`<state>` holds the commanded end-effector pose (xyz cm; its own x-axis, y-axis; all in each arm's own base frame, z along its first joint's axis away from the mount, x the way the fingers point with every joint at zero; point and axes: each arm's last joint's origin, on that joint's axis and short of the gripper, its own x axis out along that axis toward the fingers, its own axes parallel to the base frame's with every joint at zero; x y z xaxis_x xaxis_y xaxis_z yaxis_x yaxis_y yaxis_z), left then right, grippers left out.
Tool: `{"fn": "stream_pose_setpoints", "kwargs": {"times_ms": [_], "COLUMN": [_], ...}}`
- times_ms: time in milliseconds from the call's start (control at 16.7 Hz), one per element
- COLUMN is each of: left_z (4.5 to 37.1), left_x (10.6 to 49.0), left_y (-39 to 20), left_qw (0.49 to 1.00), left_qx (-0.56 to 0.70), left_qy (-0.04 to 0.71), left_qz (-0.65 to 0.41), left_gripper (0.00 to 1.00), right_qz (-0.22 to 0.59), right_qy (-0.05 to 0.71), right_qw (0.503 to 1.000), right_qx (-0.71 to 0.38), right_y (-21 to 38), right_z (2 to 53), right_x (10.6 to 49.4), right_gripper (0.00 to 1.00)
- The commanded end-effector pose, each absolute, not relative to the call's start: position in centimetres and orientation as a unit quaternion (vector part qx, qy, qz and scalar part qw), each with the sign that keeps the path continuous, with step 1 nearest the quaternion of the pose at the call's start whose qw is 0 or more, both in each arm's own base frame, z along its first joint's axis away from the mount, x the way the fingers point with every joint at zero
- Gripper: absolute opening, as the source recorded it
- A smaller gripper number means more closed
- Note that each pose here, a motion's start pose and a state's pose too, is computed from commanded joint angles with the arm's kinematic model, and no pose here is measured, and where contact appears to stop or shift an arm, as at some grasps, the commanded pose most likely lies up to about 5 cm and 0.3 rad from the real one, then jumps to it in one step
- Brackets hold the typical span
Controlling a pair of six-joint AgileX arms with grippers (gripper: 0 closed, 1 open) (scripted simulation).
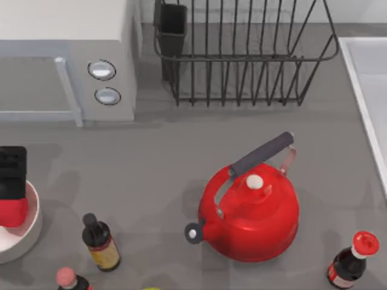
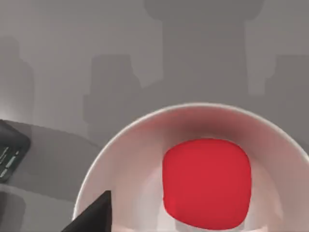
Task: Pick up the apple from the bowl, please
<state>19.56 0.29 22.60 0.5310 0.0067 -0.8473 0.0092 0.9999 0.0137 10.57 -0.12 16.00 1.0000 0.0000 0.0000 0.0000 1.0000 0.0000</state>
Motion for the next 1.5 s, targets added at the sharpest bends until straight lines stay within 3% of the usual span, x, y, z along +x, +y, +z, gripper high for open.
{"fn": "stream_pose_setpoints", "kwargs": {"times_ms": [300, 540, 1020, 1500], "left_z": [21.1, 20.0, 19.4, 11.0], "left_x": [25.4, 27.8, 28.0, 28.5], "left_y": [0.6, 0.7, 0.6, 0.7], "left_qw": [0.764, 0.712, 0.706, 0.713], "left_qx": [0.008, 0.007, 0.008, 0.007], "left_qy": [0.646, 0.702, 0.708, 0.701], "left_qz": [-0.005, -0.007, -0.008, -0.007], "left_gripper": [1.0, 1.0, 1.0, 1.0], "right_qz": [0.0, 0.0, 0.0, 0.0], "right_qy": [0.0, 0.0, 0.0, 0.0], "right_qw": [1.0, 1.0, 1.0, 1.0], "right_qx": [0.0, 0.0, 0.0, 0.0], "right_y": [-0.1, -0.1, -0.1, -0.1], "right_z": [16.0, 16.0, 16.0, 16.0], "right_x": [10.6, 10.6, 10.6, 10.6], "right_gripper": [1.0, 1.0, 1.0, 1.0]}}
